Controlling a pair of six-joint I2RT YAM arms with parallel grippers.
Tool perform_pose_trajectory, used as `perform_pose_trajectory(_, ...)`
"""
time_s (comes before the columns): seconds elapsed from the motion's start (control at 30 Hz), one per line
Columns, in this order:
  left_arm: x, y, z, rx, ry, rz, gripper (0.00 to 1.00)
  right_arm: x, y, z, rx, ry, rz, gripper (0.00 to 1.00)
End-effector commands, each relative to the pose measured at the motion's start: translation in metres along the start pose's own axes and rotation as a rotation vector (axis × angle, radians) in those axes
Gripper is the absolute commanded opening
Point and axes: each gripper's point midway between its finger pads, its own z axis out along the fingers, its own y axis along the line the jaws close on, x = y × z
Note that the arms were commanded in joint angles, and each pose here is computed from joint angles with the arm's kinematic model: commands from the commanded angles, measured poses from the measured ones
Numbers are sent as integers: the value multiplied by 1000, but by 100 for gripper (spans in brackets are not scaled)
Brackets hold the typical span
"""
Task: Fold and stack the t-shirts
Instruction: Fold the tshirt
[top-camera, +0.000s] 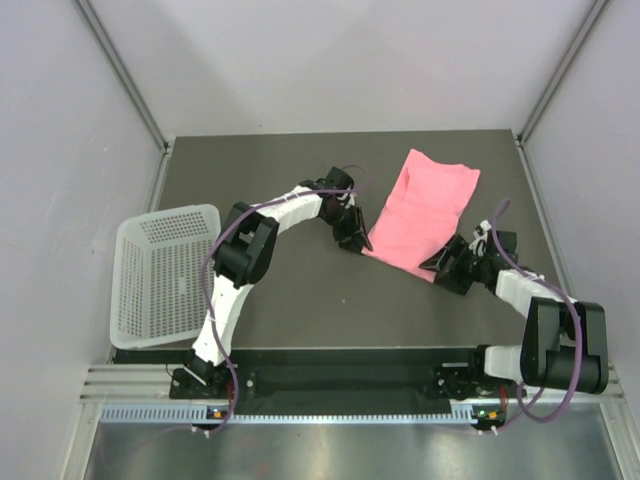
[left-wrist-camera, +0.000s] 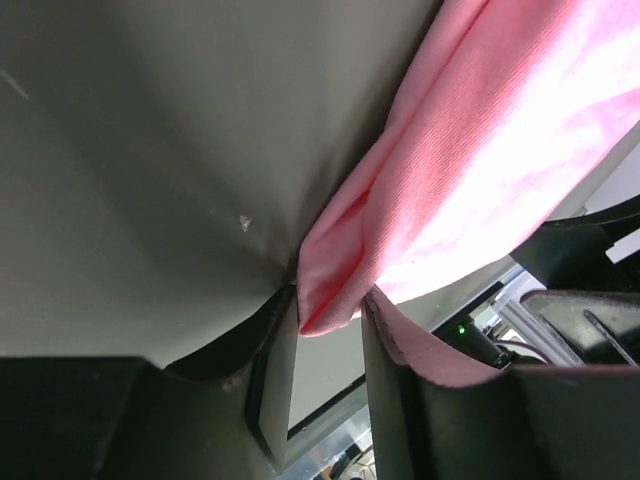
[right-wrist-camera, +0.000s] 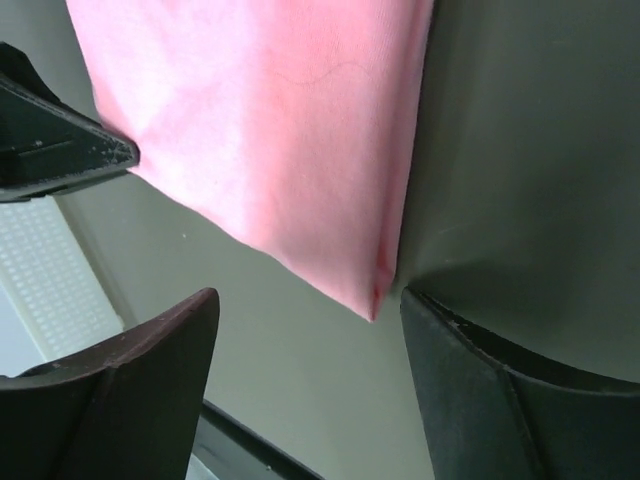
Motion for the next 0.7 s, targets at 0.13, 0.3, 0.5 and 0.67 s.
perform_pose_trajectory(0.13,1,14,8,-55,2,15,35,3,-27,13,68,-28,66,66)
perform_pose_trajectory(0.3,0,18,7,-74,-7,34,24,6,-38,18,98,-18,65,45)
perform_pose_trajectory(0.5,0,32,1,-141,-31,82,0,8,-36,14,101,10,26,7)
perform_pose_trajectory(0.67,11,42,-16,-186,-57,132,0,30,-29,4,90,66,19,0)
